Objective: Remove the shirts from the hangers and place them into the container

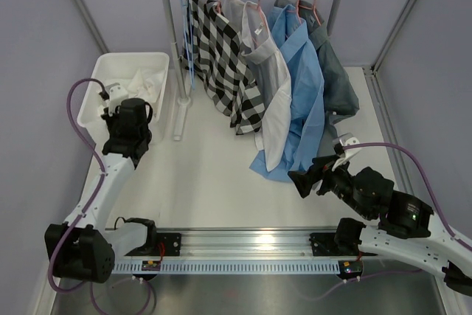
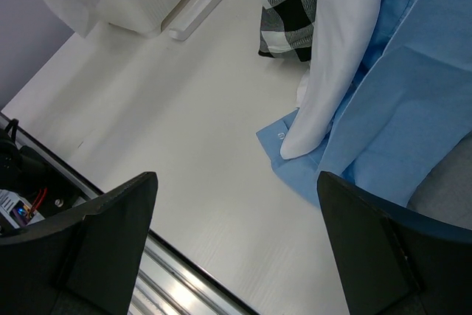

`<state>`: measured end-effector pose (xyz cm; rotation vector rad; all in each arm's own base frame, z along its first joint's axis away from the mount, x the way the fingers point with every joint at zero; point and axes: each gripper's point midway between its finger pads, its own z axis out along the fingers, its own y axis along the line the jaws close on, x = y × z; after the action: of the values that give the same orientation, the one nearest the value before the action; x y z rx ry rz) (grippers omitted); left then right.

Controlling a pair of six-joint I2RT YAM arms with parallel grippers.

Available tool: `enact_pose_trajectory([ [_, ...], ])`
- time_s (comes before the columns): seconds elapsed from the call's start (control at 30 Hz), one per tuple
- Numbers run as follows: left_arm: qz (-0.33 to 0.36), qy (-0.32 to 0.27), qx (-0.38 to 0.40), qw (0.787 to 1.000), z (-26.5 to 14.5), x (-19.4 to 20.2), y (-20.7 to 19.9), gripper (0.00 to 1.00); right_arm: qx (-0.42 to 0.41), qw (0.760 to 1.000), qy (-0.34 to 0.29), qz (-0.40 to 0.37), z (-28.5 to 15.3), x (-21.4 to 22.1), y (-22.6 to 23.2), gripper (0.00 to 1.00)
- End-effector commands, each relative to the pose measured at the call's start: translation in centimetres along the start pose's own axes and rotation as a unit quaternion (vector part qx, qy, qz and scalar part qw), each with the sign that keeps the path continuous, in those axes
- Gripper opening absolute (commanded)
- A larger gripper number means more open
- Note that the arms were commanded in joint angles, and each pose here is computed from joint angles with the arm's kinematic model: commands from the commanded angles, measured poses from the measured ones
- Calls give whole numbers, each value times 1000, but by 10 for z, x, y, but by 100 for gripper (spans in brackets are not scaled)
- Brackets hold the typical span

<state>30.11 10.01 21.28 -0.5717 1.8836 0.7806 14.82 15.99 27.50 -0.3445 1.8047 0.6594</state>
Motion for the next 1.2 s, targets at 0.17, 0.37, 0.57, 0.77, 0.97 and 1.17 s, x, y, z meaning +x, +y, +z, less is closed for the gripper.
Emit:
enact_pose_trajectory([
  [0.17, 26, -112, 3, 993, 3, -140, -13, 0, -3, 1000, 1, 1, 4, 0, 4, 99],
  [0.37, 27, -135, 46, 989, 36, -177, -68, 0, 13, 1000, 7, -1, 5, 2, -2, 99],
  [0.57, 36, -99, 100, 989, 85, -150, -130, 0, 25, 1000, 2, -6, 5, 1, -6, 100],
  [0.77, 19, 11, 108, 994, 146, -86, -149, 0, 47, 999, 2, -11, 8, 1, -13, 100],
  [0.97, -13, 13, 113, 993, 145, -90, -142, 27, 61, 998, 0, -20, 10, -2, -16, 99],
  [1.17, -92, -49, 135, 985, 101, -162, -112, 68, 63, 998, 5, -26, 13, -1, -15, 99],
])
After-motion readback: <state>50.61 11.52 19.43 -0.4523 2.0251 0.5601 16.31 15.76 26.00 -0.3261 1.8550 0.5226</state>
